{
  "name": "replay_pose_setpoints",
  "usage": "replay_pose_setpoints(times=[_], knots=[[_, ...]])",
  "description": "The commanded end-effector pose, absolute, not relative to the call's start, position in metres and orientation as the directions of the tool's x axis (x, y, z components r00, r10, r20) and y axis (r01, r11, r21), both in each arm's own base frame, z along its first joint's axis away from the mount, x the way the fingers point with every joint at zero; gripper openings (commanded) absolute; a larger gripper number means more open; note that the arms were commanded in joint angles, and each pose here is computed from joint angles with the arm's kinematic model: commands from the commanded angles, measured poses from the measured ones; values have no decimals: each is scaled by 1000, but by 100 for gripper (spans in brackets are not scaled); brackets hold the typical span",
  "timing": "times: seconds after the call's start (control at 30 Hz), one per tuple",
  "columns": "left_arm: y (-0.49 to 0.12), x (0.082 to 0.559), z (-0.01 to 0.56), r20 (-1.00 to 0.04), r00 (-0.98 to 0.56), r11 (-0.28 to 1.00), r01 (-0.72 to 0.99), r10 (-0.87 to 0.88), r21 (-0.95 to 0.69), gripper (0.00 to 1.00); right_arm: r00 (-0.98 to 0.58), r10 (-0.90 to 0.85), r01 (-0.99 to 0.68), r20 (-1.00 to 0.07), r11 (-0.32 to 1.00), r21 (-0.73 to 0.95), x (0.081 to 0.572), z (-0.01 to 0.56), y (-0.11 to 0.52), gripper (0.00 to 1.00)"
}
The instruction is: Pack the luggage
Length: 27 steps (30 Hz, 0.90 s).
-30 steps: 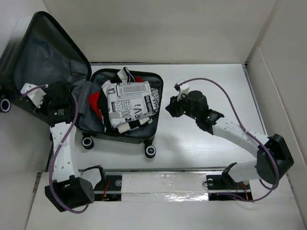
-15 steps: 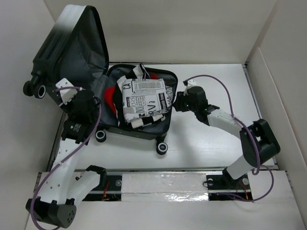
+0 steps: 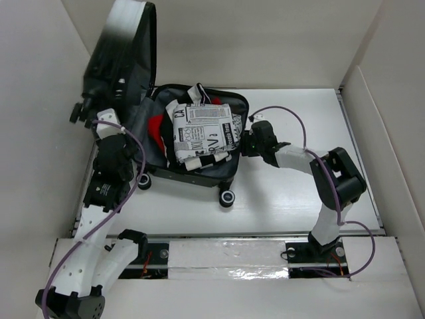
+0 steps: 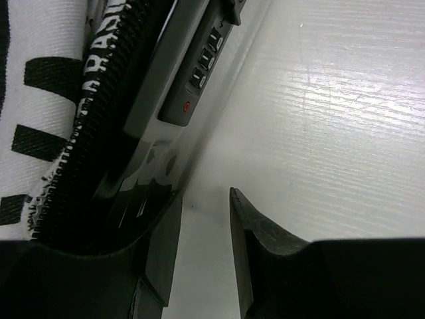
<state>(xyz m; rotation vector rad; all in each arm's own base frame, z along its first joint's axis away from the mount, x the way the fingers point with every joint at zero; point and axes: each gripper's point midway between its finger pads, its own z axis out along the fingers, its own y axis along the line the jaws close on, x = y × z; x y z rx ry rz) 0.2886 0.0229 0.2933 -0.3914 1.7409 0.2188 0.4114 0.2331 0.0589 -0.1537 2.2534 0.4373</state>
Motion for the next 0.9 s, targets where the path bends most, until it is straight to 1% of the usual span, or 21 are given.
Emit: replay_pose_setpoints(times=[0.0, 0.13, 0.27, 0.33, 0.43, 0.47, 0.5, 0.53, 0.57, 0.6, 0.63, 0.67, 0.7, 0.73, 0.77, 0.83, 0.87], knots=[[-107, 305, 302, -922, -226, 907, 213, -315, -362, 0, -579, 41, -493, -814, 778, 390, 394, 117, 326, 42], [-123, 298, 274, -902, -303, 879, 270, -309, -392, 0, -562, 35, -541, -827, 740, 399, 376, 127, 344, 42], [-133, 283, 256, -886, -338, 844, 325, -317, -426, 0, -556, 10, -590, -831, 700, 403, 358, 136, 367, 42], [-139, 277, 254, -872, -362, 820, 347, -329, -454, 0, -540, 46, -585, -840, 698, 414, 356, 146, 368, 42], [-153, 267, 256, -862, -407, 778, 418, -301, -469, 0, -541, 74, -559, -838, 713, 424, 355, 148, 354, 41], [-152, 259, 262, -863, -410, 775, 427, -294, -467, 10, -548, 73, -533, -834, 737, 415, 356, 142, 342, 41], [-152, 254, 268, -870, -398, 769, 443, -293, -461, 15, -542, 80, -506, -837, 764, 401, 358, 141, 330, 41], [-149, 249, 276, -879, -371, 772, 447, -298, -451, 19, -522, 103, -486, -847, 780, 394, 359, 153, 314, 41], [-141, 240, 295, -892, -313, 776, 451, -325, -441, 24, -515, 109, -471, -850, 792, 388, 358, 155, 304, 39], [-126, 243, 304, -896, -259, 810, 389, -361, -439, 28, -526, 104, -439, -844, 817, 374, 351, 142, 288, 38], [-116, 241, 314, -893, -219, 822, 351, -394, -449, 31, -517, 115, -426, -848, 825, 371, 349, 144, 279, 37], [-106, 239, 326, -886, -177, 831, 308, -428, -463, 35, -482, 144, -417, -864, 830, 371, 348, 158, 267, 34], [-87, 241, 333, -864, -122, 838, 211, -489, -504, 41, -458, 153, -382, -876, 855, 350, 351, 160, 253, 30], [-77, 244, 332, -850, -104, 837, 150, -516, -527, 42, -457, 146, -366, -877, 868, 335, 349, 158, 243, 27], [-61, 249, 324, -820, -90, 822, 30, -565, -569, 41, -422, 149, -355, -894, 880, 315, 353, 171, 229, 17], [-50, 256, 307, -782, -91, 787, -89, -617, -611, 36, -394, 159, -343, -905, 888, 305, 363, 189, 216, 8], [-36, 263, 273, -712, -73, 703, -254, -698, -664, 32, -338, 174, -374, -925, 877, 301, 383, 224, 198, 5]])
